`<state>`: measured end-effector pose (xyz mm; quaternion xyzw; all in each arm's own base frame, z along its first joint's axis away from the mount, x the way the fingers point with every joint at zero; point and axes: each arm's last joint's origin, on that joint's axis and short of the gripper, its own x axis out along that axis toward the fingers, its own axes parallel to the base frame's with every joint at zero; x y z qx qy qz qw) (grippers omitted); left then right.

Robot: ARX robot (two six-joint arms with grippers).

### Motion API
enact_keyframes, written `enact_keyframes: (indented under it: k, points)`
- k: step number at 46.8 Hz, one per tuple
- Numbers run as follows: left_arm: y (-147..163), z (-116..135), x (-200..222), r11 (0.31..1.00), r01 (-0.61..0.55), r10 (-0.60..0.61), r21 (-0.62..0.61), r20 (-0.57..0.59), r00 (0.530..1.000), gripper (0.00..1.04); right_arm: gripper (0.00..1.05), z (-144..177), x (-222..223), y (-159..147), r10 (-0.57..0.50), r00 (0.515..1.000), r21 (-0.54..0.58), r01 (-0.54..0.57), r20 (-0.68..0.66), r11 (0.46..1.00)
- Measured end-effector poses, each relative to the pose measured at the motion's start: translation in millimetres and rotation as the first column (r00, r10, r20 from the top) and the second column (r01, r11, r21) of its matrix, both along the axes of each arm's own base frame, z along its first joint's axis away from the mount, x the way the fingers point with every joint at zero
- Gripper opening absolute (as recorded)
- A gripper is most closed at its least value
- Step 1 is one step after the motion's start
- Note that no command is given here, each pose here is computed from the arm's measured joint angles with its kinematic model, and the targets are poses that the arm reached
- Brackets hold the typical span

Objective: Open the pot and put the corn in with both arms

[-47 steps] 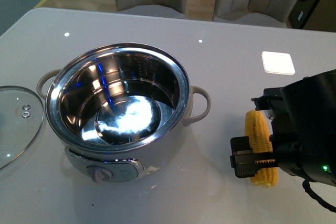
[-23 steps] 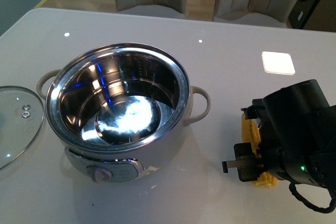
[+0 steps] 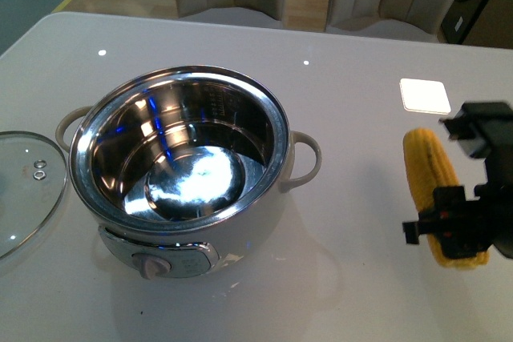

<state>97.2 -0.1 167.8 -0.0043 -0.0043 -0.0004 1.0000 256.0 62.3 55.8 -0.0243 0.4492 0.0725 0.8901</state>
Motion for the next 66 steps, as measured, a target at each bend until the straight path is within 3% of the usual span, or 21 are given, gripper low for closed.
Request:
enact_keyframes:
  k: [11, 22, 26, 44, 64, 66]
  points:
    - [0, 0, 0, 1.000, 0.000, 0.000, 0.000, 0.000, 1.000, 0.98, 0.23, 66, -4, 15, 0.043, 0.988, 0.122, -0.062, 0.148, 0.991]
    - [0, 0, 0, 1.000, 0.000, 0.000, 0.000, 0.000, 1.000, 0.98, 0.23, 106, -3, 62, 0.116, 0.966, 0.221, -0.168, 0.230, 0.961]
    - [0, 0, 0, 1.000, 0.000, 0.000, 0.000, 0.000, 1.000, 0.98, 0.23, 113, 2, 94, 0.149, 0.960, 0.255, -0.209, 0.236, 0.944]
    - [0, 0, 0, 1.000, 0.000, 0.000, 0.000, 0.000, 1.000, 0.98, 0.23, 101, 37, 174, 0.193, 0.968, 0.309, -0.234, 0.159, 0.922]
    - [0, 0, 0, 1.000, 0.000, 0.000, 0.000, 0.000, 1.000, 0.98, 0.23, 80, 55, 202, 0.177, 0.981, 0.332, -0.192, 0.076, 0.924]
    - [0, 0, 0, 1.000, 0.000, 0.000, 0.000, 0.000, 1.000, 0.98, 0.30, 77, 55, 202, 0.172, 0.983, 0.338, -0.184, 0.066, 0.923]
